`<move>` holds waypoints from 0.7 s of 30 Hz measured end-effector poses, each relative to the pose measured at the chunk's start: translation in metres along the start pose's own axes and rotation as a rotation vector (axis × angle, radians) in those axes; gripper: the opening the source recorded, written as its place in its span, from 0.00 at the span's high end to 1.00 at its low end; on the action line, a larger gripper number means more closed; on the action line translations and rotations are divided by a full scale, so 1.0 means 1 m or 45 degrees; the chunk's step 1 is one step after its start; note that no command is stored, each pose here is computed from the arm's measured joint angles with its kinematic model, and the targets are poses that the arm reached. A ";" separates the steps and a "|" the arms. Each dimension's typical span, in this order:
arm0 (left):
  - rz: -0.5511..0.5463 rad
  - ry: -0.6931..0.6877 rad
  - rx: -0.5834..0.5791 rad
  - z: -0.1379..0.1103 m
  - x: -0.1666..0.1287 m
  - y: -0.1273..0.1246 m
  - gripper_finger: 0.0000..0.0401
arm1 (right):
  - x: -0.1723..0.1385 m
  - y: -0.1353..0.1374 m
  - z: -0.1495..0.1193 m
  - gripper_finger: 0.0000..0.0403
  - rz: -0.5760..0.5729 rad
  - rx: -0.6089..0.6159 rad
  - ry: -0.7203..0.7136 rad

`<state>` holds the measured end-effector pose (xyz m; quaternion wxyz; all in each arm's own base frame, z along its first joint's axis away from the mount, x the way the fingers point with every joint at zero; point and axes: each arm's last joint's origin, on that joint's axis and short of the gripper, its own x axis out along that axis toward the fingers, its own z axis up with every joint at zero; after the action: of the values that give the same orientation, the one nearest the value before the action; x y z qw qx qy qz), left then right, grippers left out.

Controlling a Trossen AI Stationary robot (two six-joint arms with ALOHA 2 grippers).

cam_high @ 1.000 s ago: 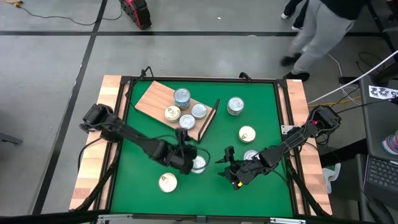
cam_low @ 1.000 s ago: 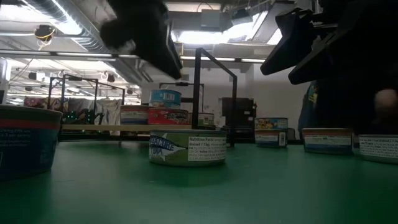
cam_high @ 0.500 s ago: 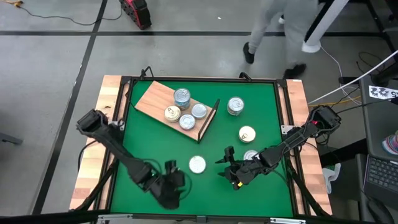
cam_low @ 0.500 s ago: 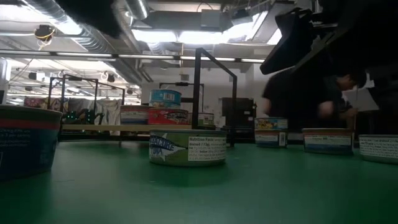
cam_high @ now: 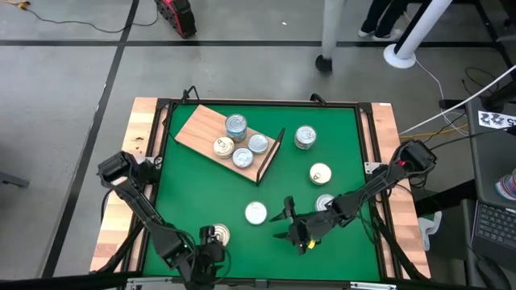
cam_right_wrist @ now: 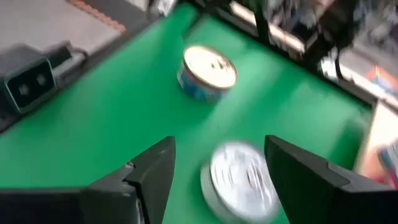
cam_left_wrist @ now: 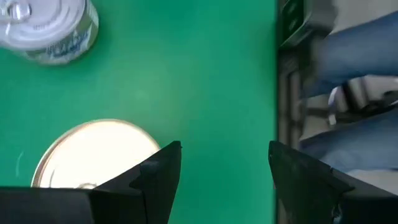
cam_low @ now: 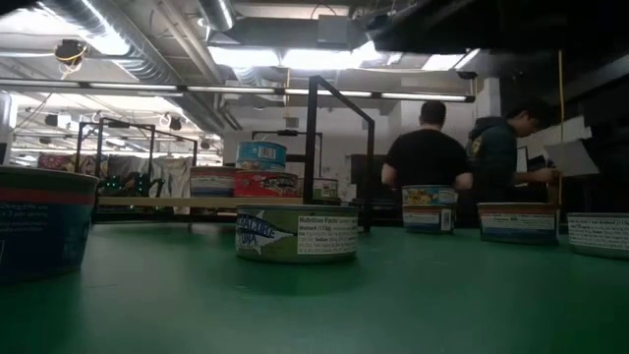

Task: Stack canned seafood by type on shelf
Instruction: Stack the blue tuna can on top of the blue tuna can

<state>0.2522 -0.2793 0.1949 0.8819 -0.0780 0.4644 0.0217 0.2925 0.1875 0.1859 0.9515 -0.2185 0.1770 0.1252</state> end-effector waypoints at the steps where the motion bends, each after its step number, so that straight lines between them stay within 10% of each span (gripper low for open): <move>1: 0.019 0.016 0.013 -0.002 0.002 0.001 0.41 | 0.003 0.001 0.001 0.39 0.005 -0.019 -0.039; 21: 0.170 0.100 0.046 -0.013 0.024 0.009 0.41 | 0.072 0.007 0.001 0.39 -0.001 -0.122 -0.131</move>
<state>0.2543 -0.2735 0.1670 0.8608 -0.0318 0.5033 0.0689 0.3556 0.2053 0.1562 0.9478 -0.2570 0.1217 0.1441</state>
